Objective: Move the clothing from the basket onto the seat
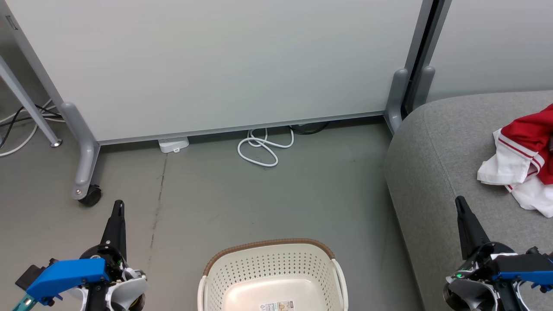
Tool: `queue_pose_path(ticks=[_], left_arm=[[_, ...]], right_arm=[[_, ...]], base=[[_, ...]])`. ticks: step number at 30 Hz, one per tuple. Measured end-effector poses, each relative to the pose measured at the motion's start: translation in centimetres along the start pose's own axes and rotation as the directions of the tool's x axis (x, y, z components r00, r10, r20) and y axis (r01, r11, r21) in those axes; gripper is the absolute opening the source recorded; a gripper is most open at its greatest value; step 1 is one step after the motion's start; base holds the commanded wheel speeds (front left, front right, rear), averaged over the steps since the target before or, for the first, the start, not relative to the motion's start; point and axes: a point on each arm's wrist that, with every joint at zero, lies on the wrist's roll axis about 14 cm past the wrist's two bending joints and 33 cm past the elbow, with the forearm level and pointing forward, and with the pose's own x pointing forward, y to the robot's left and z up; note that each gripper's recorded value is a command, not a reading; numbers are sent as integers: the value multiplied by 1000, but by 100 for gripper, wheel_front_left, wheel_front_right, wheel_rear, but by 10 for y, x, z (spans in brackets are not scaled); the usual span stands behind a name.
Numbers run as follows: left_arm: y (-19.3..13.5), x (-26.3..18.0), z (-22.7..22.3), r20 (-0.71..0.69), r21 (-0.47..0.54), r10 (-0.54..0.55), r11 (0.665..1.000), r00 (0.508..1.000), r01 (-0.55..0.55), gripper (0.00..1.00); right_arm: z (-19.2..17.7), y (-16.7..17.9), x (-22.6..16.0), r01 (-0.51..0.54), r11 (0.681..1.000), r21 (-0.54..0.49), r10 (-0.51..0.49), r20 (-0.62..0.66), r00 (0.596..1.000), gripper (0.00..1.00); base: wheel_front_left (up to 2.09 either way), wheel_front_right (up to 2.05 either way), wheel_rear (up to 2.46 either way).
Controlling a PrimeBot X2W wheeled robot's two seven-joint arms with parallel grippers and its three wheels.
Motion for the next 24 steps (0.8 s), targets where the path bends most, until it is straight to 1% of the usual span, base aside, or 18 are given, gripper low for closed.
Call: queue_pose_path(ticks=[24], left_arm=[[0, 0, 0, 0, 0, 0, 1000, 1000, 0, 0]], right_arm=[[0, 0, 0, 0, 1000, 0, 0, 0, 1000, 0]], base=[[0, 0, 0]])
